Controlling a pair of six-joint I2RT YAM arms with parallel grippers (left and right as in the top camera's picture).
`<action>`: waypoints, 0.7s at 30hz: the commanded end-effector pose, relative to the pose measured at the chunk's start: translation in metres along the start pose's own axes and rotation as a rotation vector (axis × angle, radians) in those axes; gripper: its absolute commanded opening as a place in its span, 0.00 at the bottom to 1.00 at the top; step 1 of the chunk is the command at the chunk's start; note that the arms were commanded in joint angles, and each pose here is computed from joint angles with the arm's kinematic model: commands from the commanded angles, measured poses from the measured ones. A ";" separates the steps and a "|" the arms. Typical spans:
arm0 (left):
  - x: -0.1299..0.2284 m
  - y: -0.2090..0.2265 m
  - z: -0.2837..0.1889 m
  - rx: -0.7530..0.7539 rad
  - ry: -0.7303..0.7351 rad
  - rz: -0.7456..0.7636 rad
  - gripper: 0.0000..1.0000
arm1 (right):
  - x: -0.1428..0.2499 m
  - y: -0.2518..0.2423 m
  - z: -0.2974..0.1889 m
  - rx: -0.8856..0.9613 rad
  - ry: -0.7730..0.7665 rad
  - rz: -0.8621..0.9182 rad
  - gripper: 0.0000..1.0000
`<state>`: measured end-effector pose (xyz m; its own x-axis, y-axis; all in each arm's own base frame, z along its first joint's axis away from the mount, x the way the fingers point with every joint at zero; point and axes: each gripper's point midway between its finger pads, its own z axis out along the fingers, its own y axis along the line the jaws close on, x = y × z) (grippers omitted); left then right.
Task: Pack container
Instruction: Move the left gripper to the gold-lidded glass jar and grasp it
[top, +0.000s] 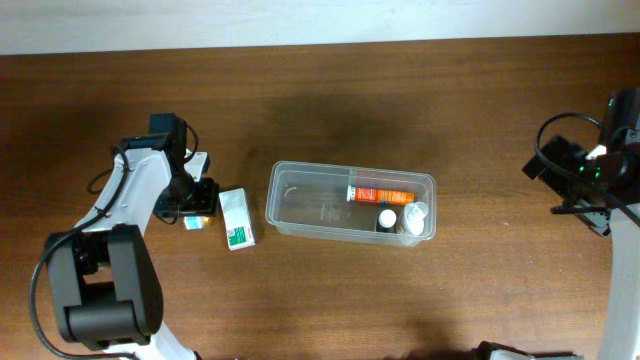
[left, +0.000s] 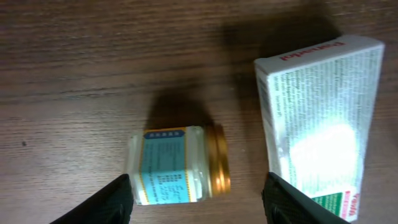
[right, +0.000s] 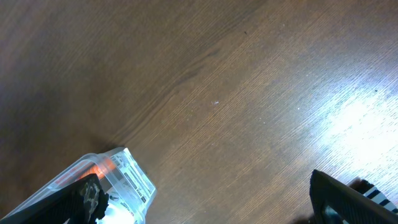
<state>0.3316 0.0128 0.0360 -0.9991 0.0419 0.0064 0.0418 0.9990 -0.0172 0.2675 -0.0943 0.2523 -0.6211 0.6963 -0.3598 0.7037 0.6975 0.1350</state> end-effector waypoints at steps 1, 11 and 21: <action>0.004 0.003 0.012 -0.010 0.040 0.000 0.67 | -0.002 -0.001 -0.003 -0.001 -0.010 0.007 0.98; 0.017 0.006 0.018 -0.033 0.082 -0.013 0.67 | -0.002 -0.001 -0.003 -0.001 -0.010 0.007 0.98; 0.013 0.006 0.026 -0.034 0.057 -0.019 0.67 | -0.002 -0.001 -0.002 -0.002 -0.010 0.007 0.98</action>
<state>0.3200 0.0173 0.0145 -0.9979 0.0378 0.0534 0.0383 0.9992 0.0083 0.2675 -0.0943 0.2523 -0.6205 0.6968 -0.3597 0.7042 0.6970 0.1353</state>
